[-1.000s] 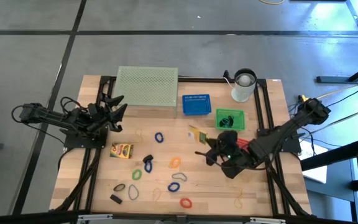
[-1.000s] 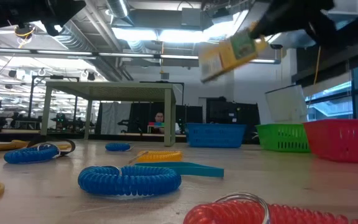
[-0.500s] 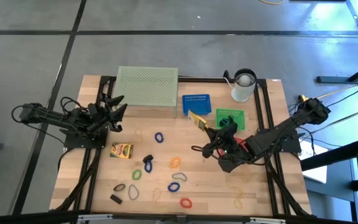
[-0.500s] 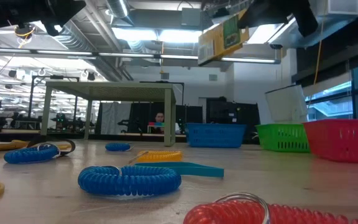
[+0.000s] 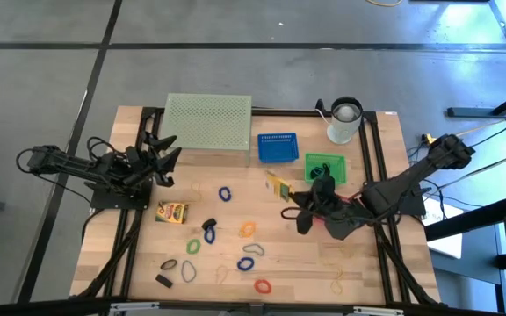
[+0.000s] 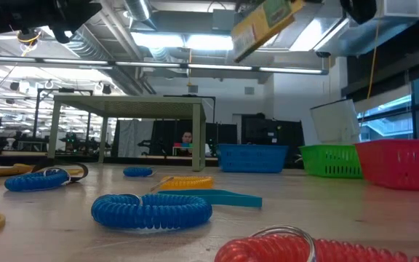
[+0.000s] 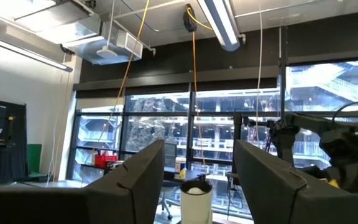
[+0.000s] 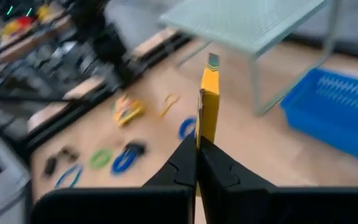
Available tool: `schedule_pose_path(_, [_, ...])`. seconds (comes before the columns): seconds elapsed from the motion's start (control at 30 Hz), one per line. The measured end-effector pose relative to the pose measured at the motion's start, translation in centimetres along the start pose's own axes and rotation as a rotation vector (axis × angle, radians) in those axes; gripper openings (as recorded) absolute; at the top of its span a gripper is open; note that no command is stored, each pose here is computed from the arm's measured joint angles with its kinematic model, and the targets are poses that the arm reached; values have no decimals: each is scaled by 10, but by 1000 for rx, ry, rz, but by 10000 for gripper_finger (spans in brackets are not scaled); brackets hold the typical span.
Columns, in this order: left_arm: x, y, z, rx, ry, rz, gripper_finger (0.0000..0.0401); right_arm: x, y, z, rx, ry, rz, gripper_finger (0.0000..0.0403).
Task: Pick & Place Office Desk Supplies
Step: Put the crayon box into the red bin
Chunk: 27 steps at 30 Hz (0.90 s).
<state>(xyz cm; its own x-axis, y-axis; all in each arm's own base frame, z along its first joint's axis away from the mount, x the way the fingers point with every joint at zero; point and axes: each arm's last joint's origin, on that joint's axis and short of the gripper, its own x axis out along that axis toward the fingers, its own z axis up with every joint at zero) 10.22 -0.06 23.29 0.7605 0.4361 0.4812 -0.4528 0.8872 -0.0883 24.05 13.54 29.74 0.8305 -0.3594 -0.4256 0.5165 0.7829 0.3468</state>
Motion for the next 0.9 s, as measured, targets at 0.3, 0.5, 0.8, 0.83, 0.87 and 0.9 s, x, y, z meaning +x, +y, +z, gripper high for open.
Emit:
schedule_pose_path(0.3, [0, 0, -1, 6, 9, -2, 190, -26, -18, 8, 54, 406, -65, 4])
schedule_pose_path(0.5, [0, 0, -1, -38, 8, -3, 191, -41, -39, 4, 98, 707, -273, 4])
schedule_pose_path(0.8, [0, 0, -1, -46, 8, -3, 190, -42, -53, -10, 162, 824, -473, 4])
schedule_pose_path(0.83, [0, 0, -1, -46, 8, -3, 190, -40, -54, -14, 153, 827, -487, 4])
schedule_pose_path(0.87, [0, 0, -1, -46, 8, -3, 191, -39, -55, -17, 145, 831, -500, 4])
schedule_pose_path(0.9, [0, 0, -1, -46, 8, -3, 191, -37, -57, -20, 137, 835, -513, 4])
